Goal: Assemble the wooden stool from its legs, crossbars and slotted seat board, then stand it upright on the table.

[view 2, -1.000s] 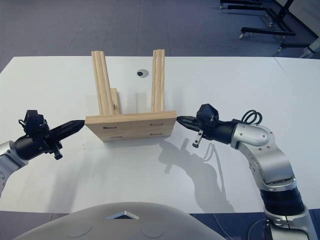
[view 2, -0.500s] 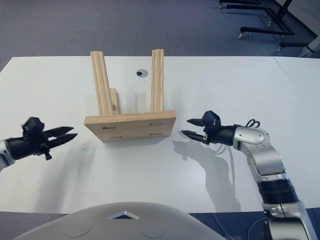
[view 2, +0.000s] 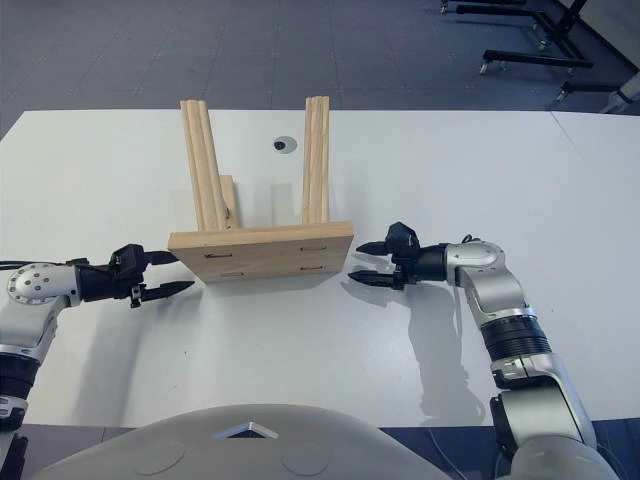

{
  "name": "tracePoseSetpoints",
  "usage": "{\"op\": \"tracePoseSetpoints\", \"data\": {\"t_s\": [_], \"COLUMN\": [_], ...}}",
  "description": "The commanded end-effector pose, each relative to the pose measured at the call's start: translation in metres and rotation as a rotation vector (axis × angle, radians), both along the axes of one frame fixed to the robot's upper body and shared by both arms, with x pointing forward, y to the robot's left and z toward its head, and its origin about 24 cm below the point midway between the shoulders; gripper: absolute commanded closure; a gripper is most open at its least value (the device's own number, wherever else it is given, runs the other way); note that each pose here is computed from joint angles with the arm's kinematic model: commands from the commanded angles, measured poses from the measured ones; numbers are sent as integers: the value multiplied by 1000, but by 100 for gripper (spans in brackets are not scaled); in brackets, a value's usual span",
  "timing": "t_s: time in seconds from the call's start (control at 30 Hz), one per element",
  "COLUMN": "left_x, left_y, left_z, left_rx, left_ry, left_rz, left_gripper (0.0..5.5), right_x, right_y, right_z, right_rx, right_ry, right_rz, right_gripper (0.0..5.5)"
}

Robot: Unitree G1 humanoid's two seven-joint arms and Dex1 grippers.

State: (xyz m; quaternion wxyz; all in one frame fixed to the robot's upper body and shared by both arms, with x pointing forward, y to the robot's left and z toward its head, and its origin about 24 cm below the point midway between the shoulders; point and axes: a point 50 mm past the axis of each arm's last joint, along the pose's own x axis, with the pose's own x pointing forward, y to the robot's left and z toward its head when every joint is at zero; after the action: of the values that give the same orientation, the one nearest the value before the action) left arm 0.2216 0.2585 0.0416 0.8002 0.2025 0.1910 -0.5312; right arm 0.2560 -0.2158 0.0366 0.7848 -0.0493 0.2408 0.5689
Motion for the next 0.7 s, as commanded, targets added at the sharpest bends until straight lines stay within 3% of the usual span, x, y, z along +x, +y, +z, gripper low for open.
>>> {"op": "tracePoseSetpoints", "data": {"t_s": [0.03, 0.7], "left_x": [-5, 28], "left_y": [-5, -19], "left_z": [-9, -8], "left_rx": [21, 34], "left_ry": [51, 10], "left_rz": [-76, -121], "left_gripper": [277, 277], "right_x": [7, 5], "right_y": [6, 16], "right_z": [-1, -6], "right_rx": [5, 40], "right_ry": [10, 34], "right_rz": [17, 37], "right_gripper": [213, 213]}}
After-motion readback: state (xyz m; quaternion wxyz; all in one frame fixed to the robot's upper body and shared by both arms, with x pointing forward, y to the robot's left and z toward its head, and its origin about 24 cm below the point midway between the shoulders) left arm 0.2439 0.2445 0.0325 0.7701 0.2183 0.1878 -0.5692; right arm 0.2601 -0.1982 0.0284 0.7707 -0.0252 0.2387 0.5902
